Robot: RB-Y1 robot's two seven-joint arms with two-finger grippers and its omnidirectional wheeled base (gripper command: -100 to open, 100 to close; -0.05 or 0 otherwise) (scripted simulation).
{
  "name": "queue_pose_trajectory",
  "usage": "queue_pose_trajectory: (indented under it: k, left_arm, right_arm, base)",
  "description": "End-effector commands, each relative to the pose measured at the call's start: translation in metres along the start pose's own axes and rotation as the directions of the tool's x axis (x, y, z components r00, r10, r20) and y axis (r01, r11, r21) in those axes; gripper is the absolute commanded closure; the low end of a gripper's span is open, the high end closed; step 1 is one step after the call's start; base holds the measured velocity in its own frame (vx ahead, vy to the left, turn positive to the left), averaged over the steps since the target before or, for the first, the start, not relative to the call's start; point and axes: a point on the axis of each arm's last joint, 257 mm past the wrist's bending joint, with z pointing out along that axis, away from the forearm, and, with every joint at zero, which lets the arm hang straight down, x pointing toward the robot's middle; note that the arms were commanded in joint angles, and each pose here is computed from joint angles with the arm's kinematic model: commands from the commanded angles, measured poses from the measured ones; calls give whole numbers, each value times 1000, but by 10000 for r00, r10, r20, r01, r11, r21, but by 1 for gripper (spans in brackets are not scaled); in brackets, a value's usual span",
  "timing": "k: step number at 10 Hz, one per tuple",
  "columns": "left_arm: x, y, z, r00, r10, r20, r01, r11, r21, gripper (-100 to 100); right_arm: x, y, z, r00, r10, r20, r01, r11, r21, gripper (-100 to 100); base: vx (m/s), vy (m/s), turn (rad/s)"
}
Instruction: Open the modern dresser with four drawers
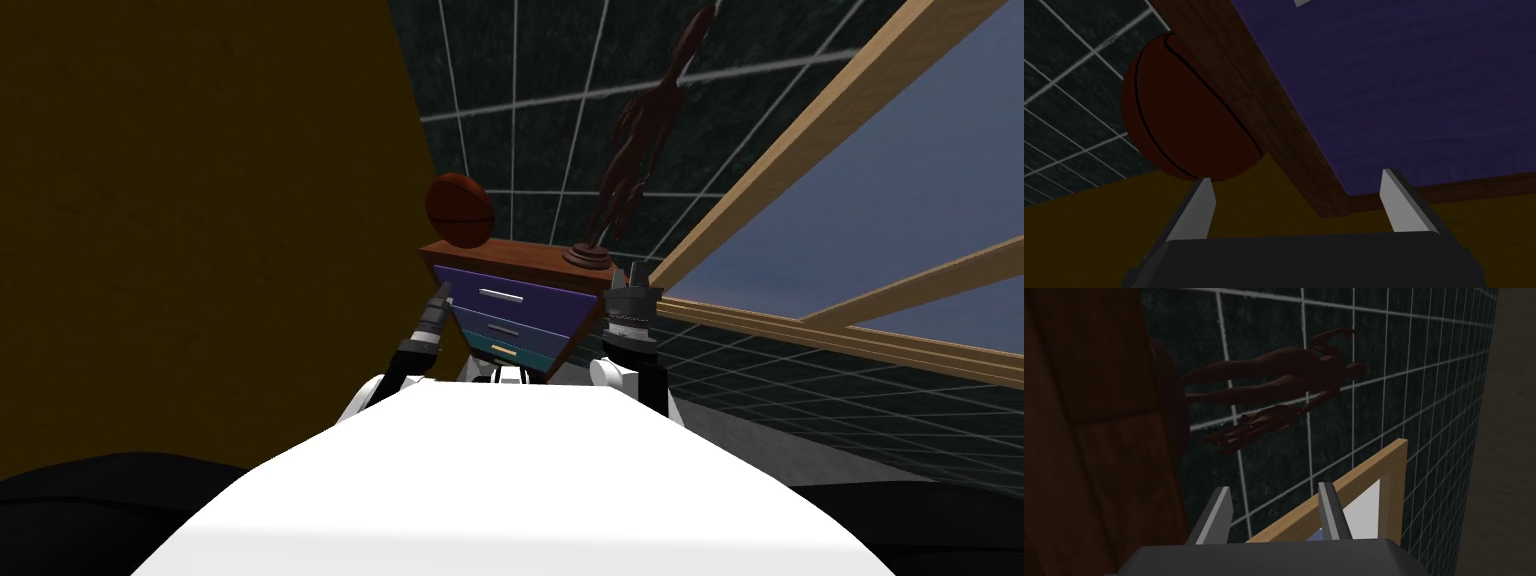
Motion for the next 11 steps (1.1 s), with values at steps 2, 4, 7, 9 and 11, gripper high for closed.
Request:
queue_pose_trajectory:
  k: [2, 4, 7, 9, 11]
  left_arm:
    - [12, 22, -8, 9990, 59, -436, -100, 9955, -941, -100]
    - [17, 34, -14, 9976, 111, -687, -207, 9899, -1403, -100]
    - [26, 51, -25, 9940, 193, -1081, -417, 9772, -2083, -100]
    - [30, 58, -31, 9910, 240, -1317, -560, 9679, -2452, -100]
    - [33, 59, -37, 9885, 266, -1486, -664, 9607, -2697, -100]
  right_arm:
    - [0, 0, 0, 10000, 0, 0, 0, 10000, 0, 0]
    - [0, 0, 0, 10000, 12, -5, -12, 10000, 2, 0]
    - [1, 0, 0, 10000, 38, -15, -38, 10000, 5, 0]
    - [2, 0, 0, 10000, 69, -29, -69, 10000, 1, 0]
    - [2, 0, 0, 10000, 67, -29, -67, 10000, 2, 0]
  base:
    - [22, -25, -145]
    - [19, -47, -89]
    - [18, -53, -81]
    - [16, -34, -79]
    - [15, -26, -75]
